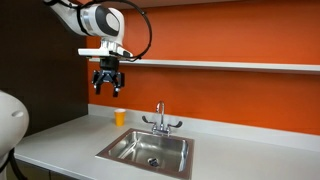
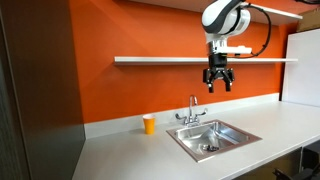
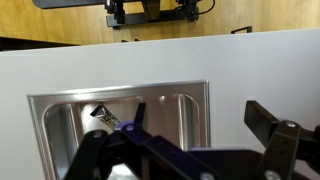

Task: Take the packet out of the sink.

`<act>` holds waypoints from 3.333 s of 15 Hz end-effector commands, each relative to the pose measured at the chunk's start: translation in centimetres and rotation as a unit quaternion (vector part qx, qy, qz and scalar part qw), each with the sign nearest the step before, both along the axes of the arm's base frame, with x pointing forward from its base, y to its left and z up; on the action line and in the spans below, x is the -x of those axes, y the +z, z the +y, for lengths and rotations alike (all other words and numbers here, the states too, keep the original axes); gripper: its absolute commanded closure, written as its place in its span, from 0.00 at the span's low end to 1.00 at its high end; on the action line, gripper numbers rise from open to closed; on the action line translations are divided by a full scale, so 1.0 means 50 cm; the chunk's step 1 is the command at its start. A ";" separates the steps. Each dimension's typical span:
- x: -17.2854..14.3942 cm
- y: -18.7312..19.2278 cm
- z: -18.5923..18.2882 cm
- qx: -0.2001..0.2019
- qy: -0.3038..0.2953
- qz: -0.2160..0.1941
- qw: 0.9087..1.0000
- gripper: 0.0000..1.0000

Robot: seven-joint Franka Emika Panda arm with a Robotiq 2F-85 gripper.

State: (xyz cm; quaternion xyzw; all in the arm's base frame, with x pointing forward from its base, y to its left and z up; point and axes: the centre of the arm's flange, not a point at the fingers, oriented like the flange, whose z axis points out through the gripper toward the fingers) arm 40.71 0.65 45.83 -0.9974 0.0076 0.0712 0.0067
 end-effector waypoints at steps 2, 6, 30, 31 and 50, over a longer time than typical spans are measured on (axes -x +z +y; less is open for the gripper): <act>-0.082 -0.090 -0.035 0.006 -0.010 -0.008 1.000 0.00; -0.137 -0.196 -0.082 0.013 -0.030 -0.012 0.999 0.00; -0.349 -0.522 -0.263 0.048 -0.080 0.000 0.996 0.00; -0.352 -0.533 -0.267 0.049 -0.080 0.002 0.996 0.00; -0.348 -0.688 -0.244 0.037 -0.075 0.031 0.996 0.00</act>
